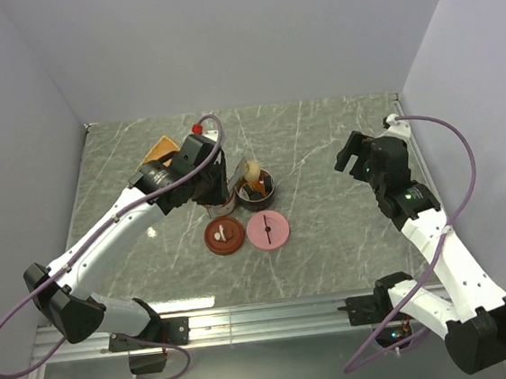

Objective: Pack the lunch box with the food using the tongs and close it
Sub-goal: Place the food into the lunch box

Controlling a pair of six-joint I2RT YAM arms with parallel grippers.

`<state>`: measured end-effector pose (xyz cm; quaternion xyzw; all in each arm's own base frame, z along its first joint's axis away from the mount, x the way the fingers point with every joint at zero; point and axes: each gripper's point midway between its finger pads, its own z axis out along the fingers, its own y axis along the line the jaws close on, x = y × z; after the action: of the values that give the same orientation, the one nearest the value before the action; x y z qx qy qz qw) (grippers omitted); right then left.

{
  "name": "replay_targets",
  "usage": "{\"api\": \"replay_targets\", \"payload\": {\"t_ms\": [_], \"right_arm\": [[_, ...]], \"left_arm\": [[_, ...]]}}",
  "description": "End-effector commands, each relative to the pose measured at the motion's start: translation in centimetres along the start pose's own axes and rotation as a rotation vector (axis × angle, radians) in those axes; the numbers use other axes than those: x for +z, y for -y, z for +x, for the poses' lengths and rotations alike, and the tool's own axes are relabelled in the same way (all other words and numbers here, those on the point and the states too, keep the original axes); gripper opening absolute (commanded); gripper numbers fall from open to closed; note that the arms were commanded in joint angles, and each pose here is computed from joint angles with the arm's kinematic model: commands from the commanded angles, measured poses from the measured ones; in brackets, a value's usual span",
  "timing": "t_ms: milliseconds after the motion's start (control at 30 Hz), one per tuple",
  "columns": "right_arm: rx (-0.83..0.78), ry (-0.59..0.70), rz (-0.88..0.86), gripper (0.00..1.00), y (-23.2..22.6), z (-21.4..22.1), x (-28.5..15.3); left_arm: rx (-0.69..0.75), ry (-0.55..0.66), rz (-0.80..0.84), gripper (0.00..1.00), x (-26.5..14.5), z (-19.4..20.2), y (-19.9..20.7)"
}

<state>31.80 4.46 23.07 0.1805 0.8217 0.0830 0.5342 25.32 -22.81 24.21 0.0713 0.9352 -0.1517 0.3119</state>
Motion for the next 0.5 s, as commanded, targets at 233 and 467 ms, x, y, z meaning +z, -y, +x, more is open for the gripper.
{"api": "replay_targets", "payload": {"t_ms": [233,467], "right_arm": [[0.016,0.039,0.013,0.93,0.6,-0.5,-1.0],[0.011,0.045,0.015,0.93,0.8,-0.5,-1.2]], "left_arm": [[0.002,-0.061,-0.007,0.28,2.1,2.0,1.0],[0.026,-0.045,-0.063,0.29,2.6,1.6,1.0]]}}
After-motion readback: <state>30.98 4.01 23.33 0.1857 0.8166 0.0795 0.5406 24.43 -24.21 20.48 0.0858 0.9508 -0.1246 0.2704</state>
